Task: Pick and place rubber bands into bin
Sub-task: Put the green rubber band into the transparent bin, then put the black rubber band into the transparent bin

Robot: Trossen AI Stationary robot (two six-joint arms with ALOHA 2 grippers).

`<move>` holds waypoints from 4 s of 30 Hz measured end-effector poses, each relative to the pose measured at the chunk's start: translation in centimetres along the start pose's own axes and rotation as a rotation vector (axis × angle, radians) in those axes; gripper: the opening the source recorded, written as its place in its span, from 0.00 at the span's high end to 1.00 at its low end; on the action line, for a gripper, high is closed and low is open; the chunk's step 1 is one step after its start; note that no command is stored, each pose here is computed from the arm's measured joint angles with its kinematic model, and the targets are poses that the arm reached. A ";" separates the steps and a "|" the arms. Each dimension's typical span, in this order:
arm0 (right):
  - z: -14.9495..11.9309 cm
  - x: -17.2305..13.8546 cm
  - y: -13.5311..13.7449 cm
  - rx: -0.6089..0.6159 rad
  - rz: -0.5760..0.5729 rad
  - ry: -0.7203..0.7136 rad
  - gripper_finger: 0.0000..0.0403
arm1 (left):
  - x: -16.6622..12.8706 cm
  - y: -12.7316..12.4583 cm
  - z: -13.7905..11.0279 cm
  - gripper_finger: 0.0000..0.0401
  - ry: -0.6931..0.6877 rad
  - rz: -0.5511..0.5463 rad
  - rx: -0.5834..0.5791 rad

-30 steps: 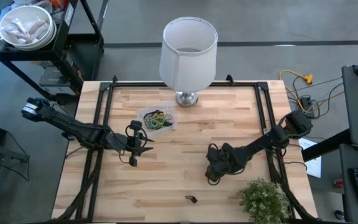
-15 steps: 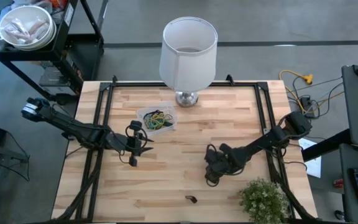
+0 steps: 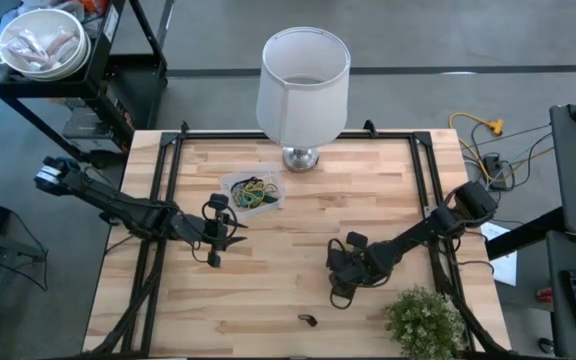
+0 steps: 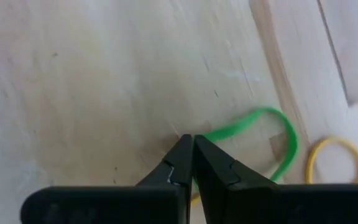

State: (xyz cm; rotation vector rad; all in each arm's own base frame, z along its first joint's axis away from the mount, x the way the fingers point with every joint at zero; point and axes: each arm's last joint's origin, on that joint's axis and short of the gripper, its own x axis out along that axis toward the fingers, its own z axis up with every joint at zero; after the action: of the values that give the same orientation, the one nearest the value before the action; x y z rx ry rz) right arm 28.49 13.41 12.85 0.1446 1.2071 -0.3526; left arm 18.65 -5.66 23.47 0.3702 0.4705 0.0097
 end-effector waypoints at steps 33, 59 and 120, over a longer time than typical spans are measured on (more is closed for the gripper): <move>7.8 -7.0 3.4 -0.492 -0.264 -0.517 0.98 | 0.0 0.0 0.0 0.70 0.000 0.000 0.000; 20.7 -3.1 -9.0 -0.339 -0.199 -0.765 0.98 | -1.9 -0.1 -3.1 0.70 0.313 -0.022 -0.172; 7.8 -7.6 3.1 -0.427 0.208 -0.223 0.70 | 0.9 -1.5 -2.1 0.70 0.288 -0.117 -0.179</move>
State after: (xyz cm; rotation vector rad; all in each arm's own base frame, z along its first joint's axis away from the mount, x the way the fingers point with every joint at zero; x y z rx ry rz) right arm 34.08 15.43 22.49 -0.1364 1.0107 0.0742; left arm 18.36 -6.28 20.78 0.1644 0.7697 -0.0085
